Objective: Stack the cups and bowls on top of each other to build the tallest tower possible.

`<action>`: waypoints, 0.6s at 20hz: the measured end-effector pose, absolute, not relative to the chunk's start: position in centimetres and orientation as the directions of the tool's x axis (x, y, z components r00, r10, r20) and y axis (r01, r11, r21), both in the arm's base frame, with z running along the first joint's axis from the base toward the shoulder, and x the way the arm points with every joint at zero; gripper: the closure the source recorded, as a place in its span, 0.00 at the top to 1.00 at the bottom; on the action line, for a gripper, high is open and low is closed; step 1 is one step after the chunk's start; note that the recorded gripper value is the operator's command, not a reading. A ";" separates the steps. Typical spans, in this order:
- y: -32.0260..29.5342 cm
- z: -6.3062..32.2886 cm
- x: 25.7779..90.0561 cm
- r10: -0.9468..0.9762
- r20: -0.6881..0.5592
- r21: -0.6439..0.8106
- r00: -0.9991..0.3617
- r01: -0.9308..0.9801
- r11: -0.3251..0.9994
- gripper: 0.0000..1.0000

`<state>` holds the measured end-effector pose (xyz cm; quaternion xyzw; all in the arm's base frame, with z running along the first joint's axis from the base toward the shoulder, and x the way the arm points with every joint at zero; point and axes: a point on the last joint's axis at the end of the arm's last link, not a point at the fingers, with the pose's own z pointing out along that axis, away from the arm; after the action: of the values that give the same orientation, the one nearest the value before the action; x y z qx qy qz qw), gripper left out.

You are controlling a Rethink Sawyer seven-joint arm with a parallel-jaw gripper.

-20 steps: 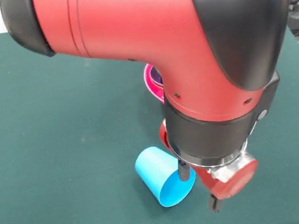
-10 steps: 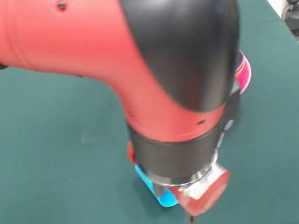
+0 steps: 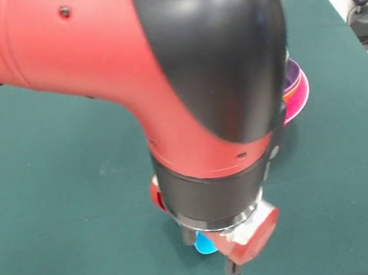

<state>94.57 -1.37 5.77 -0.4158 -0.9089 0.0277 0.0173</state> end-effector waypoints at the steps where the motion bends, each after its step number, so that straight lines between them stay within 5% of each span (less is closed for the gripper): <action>1: -0.9 5.7 94.5 0.752 0.007 -0.069 -0.659 0.750 0.658 1.00; 12: 5.8 5.7 93.4 0.681 -0.004 -0.111 -0.732 0.677 0.727 1.00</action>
<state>93.37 5.82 5.69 -0.3656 -0.9291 0.0523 0.0186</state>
